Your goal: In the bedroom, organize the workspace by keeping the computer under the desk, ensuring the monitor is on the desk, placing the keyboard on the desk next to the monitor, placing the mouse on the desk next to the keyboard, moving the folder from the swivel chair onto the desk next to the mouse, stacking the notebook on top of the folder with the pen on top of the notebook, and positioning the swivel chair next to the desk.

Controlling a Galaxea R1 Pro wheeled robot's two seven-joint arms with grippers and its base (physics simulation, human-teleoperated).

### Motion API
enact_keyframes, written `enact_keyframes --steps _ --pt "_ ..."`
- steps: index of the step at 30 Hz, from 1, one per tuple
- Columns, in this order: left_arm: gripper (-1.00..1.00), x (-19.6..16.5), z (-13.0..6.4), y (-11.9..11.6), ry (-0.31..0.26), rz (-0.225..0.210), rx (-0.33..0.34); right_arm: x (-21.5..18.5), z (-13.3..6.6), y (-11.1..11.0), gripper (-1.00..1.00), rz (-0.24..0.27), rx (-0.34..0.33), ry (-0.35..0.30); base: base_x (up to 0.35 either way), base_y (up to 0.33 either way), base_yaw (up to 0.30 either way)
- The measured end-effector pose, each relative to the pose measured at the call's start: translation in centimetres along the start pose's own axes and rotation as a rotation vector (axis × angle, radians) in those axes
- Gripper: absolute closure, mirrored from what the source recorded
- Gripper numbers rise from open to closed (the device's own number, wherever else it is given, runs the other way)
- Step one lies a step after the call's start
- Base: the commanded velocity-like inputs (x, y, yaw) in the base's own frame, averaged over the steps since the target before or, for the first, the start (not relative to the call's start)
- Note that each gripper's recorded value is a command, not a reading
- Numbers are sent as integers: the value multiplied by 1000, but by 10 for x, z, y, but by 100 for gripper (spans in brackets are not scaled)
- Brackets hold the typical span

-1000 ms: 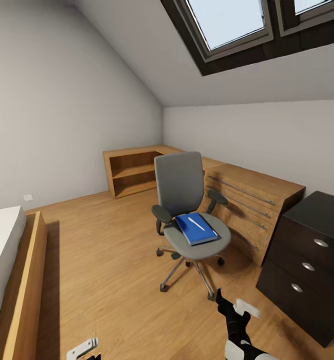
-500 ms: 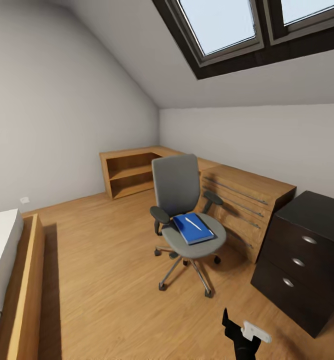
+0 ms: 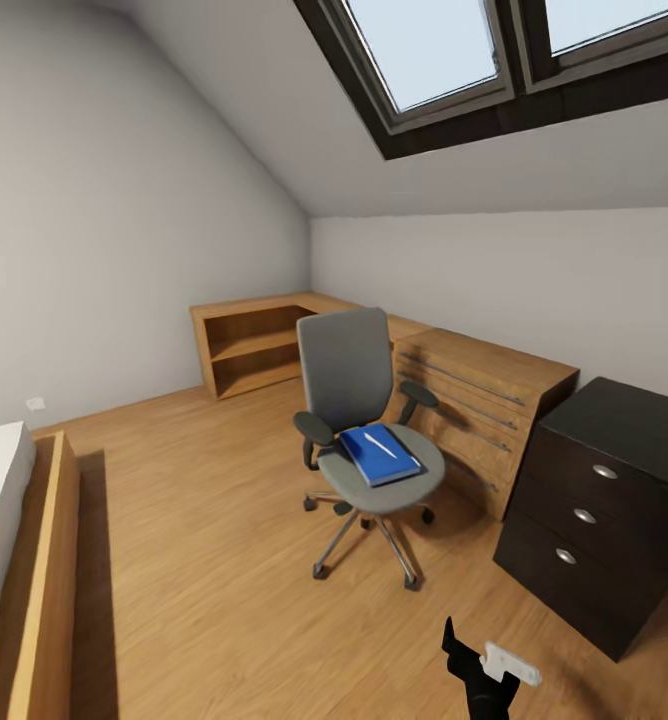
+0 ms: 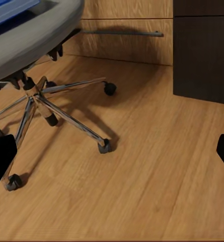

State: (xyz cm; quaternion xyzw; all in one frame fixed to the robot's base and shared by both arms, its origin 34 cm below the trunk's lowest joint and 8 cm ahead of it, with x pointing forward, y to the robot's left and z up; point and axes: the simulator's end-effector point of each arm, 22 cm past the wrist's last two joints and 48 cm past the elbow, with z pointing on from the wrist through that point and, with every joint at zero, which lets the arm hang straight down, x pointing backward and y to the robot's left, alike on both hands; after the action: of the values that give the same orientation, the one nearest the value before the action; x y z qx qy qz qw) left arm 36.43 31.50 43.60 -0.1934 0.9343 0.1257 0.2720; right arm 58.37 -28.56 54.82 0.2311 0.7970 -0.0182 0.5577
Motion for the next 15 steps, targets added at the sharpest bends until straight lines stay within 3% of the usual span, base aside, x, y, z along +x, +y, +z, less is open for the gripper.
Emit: enact_keyframes --steps 7,15 --pt "-100 3 0 0 5 4 0 1 0 0 -100 0 1 3 -72 292 -46" --pt "-100 3 0 0 5 4 0 0 0 -1 -100 -1 1 2 -77 313 -226"
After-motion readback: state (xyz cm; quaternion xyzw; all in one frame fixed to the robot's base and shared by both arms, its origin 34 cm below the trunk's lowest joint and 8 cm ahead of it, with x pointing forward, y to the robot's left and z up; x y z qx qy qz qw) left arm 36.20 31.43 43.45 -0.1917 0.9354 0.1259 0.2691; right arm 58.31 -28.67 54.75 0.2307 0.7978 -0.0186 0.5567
